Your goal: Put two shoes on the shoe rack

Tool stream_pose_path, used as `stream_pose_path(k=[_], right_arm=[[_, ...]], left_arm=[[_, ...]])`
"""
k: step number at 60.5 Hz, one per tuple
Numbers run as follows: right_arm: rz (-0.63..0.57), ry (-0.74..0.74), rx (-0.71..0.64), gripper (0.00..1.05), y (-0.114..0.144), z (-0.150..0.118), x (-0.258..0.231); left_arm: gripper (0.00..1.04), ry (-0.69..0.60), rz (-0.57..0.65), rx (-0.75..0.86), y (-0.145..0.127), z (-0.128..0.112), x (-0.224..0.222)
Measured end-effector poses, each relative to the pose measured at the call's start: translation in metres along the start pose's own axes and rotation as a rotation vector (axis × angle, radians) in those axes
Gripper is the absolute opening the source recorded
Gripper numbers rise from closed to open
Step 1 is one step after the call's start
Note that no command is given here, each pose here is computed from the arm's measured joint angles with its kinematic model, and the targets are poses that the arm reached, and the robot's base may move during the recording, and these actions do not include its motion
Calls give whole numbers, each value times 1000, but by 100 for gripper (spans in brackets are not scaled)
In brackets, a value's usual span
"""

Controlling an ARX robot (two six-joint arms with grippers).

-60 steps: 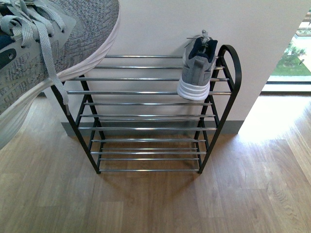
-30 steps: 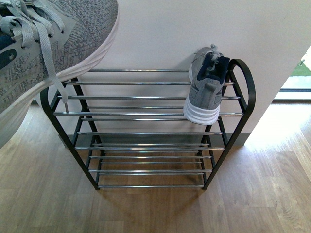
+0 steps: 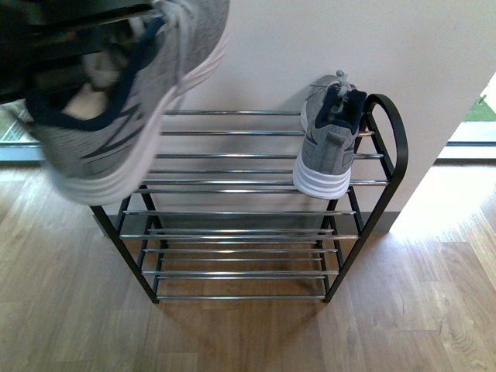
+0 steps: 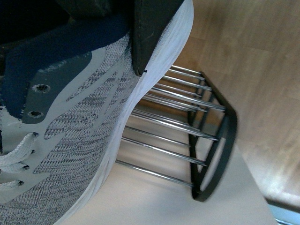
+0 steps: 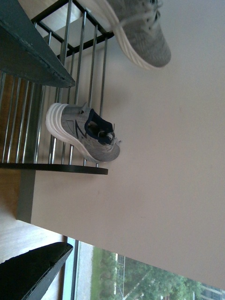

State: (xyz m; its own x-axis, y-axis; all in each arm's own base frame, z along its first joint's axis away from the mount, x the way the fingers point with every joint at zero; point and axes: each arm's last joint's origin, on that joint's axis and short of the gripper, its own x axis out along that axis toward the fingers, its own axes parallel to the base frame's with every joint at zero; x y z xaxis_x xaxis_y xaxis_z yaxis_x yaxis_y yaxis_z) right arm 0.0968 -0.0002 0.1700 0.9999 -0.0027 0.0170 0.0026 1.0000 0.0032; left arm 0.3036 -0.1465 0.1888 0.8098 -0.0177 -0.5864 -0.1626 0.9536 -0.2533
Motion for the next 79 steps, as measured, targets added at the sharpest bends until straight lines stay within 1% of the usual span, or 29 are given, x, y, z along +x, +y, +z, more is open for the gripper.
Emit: stream_pose_path(k=[4,7,16,23,32,42,53,79], right_arm=[[0,0,0,95,0,0,0],[0,0,0,95,0,0,0],[0,0,0,95,0,0,0],[0,0,0,95,0,0,0],[0,0,0,95,0,0,0],[0,0,0,95,0,0,0],[0,0,0,95,0,0,0],[0,0,0,95,0,0,0]], left_arm=[[2,70,-15,-63,-20,-2,31],[2,126,-17,-106,-33,-8,58],[2,214,-11,-197,-58,-16,113],[2,253,-1,-228,-70,-18,147],[2,299,15,-229,-77,-28,168],[2,318,4,-234,-90,-30,178],[2,313,2,-280,-88,-32,172],[2,304,-4,-306,-90,-29,155]])
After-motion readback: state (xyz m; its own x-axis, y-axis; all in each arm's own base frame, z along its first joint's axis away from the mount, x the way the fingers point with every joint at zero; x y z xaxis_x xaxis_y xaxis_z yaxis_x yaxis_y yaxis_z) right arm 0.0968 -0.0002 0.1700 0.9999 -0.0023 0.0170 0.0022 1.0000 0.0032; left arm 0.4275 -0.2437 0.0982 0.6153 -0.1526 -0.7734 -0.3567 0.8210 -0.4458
